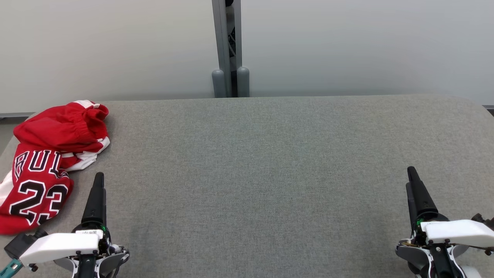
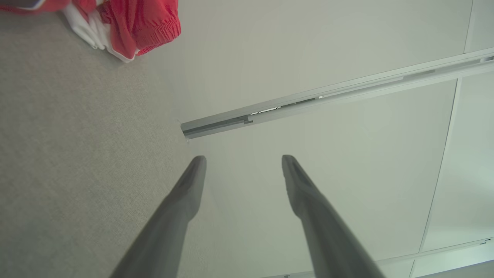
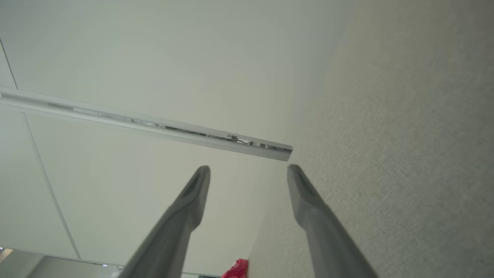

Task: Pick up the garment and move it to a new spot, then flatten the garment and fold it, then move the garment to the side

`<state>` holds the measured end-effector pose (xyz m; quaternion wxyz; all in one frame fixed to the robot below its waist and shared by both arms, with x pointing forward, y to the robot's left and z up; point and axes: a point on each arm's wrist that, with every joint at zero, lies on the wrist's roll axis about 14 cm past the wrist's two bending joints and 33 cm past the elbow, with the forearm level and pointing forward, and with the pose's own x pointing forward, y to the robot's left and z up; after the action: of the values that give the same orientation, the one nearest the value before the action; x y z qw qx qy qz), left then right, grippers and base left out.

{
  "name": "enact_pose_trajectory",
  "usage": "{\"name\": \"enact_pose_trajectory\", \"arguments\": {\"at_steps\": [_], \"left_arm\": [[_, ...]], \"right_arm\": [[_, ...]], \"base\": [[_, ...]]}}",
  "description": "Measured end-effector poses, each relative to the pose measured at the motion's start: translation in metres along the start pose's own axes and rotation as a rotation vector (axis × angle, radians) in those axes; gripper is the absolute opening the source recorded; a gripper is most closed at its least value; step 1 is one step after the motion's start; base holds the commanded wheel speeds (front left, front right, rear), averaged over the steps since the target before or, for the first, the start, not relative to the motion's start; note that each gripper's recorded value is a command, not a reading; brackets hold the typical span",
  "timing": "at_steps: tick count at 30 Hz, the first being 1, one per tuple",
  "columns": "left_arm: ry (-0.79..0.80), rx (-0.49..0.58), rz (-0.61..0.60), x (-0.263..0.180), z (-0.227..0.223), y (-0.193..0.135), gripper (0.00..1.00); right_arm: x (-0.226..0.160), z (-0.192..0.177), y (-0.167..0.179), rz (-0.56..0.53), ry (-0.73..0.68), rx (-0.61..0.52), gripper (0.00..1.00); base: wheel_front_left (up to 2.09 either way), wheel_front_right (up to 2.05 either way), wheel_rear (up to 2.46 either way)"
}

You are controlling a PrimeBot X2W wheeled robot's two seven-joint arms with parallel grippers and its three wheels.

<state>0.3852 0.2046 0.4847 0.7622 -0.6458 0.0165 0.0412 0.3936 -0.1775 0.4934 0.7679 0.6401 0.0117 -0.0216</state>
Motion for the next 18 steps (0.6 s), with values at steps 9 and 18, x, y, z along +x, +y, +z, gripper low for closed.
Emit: {"name": "enact_pose_trajectory", "arguments": {"at_steps": [9, 18], "left_arm": [[-0.020, 0.176, -0.018, -0.001, 0.002, -0.008, 1.00], [-0.033, 0.375, -0.040, -0.001, 0.001, -0.019, 1.00]], "right_arm": [[0.001, -0.005, 0.020, 0.070, 0.009, -0.195, 1.00], [0.000, -0.010, 0.037, 0.134, 0.006, -0.386, 1.00]], "base": [[0.00, 0.00, 0.00], [0.00, 0.00, 0.00]]}}
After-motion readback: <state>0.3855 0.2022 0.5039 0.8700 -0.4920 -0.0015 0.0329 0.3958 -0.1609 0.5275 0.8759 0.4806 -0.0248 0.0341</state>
